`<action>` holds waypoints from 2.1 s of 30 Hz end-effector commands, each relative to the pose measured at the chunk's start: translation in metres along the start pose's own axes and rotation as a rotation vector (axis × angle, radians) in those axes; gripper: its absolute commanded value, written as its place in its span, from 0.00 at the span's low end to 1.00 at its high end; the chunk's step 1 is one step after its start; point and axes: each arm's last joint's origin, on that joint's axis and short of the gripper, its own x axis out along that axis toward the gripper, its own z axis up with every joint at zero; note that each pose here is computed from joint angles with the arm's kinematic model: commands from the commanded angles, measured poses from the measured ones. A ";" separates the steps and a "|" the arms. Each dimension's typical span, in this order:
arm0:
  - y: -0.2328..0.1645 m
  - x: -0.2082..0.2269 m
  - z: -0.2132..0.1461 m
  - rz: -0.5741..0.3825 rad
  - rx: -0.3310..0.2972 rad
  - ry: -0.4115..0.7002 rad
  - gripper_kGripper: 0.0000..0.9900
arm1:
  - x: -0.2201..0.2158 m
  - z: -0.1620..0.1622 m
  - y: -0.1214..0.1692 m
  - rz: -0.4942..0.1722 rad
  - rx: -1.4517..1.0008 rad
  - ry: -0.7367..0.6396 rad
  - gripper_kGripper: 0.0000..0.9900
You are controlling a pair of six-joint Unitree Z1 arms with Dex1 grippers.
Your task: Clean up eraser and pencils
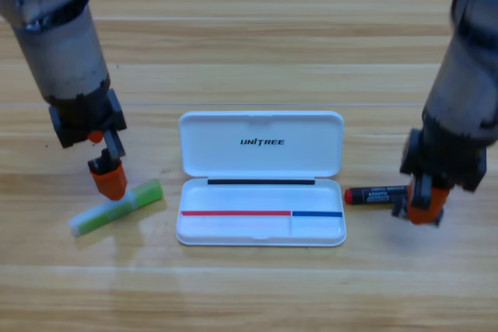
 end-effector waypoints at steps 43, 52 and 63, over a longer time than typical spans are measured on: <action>-0.022 0.088 -0.007 -0.086 0.101 0.045 0.26 | 0.077 0.100 -0.008 0.051 -0.289 0.054 0.68; -0.016 0.052 -0.002 -0.015 0.131 0.013 0.00 | 0.028 0.079 0.006 0.014 -0.293 -0.009 0.77; -0.045 -0.039 0.027 0.061 0.304 -0.122 0.00 | -0.020 0.007 0.020 0.001 -0.263 -0.021 0.80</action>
